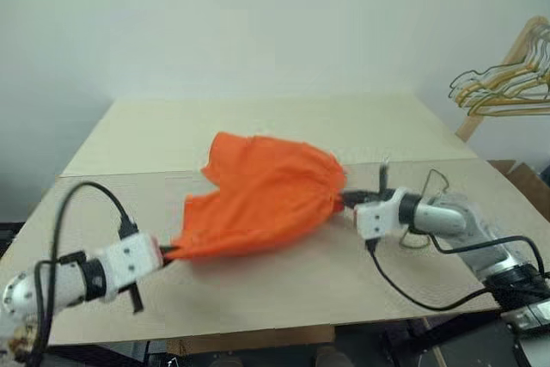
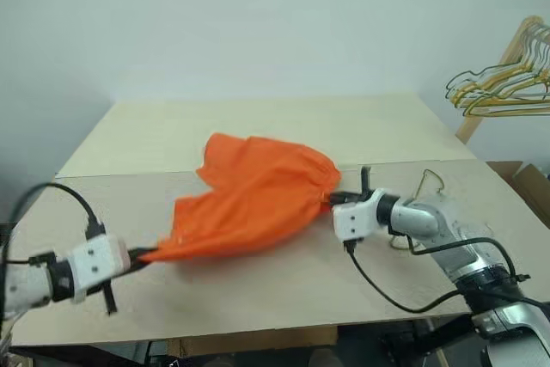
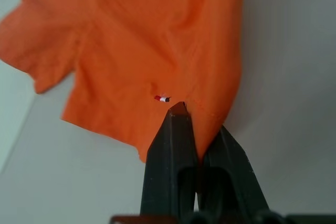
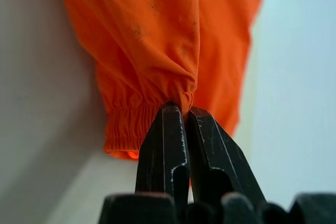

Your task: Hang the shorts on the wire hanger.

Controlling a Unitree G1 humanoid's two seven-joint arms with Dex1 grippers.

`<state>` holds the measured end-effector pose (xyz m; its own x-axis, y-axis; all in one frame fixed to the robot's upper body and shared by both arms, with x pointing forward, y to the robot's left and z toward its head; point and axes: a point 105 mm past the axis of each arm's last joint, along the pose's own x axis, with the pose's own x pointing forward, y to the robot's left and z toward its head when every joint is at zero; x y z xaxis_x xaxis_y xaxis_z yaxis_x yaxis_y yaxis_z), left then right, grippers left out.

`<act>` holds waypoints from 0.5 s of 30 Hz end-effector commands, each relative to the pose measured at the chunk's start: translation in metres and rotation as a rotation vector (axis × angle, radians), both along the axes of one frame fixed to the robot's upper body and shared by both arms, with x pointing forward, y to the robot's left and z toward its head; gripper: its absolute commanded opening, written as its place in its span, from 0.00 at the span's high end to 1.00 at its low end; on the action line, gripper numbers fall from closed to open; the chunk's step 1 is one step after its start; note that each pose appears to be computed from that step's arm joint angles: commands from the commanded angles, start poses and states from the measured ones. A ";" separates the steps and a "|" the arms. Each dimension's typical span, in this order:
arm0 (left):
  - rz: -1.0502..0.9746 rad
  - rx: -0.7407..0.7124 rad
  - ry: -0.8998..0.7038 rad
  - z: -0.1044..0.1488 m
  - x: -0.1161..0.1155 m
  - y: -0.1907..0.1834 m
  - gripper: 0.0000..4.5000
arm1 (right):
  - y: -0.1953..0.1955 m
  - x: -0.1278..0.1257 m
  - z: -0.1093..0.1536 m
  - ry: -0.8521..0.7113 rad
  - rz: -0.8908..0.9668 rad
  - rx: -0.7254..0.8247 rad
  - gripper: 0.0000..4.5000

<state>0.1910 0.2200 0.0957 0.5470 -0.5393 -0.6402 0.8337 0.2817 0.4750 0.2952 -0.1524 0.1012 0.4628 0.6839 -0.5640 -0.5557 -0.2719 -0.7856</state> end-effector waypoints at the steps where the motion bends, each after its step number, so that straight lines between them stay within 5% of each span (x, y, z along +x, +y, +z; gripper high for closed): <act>1: -0.067 0.085 0.038 -0.010 -0.011 0.000 1.00 | -0.003 -0.019 0.005 0.083 0.078 -0.061 1.00; 11: -0.195 0.087 0.252 -0.021 -0.049 -0.020 1.00 | -0.028 -0.050 -0.001 0.248 0.182 -0.251 1.00; 15: -0.179 0.143 0.202 -0.028 -0.043 -0.018 1.00 | -0.029 -0.055 -0.006 0.260 0.207 -0.263 1.00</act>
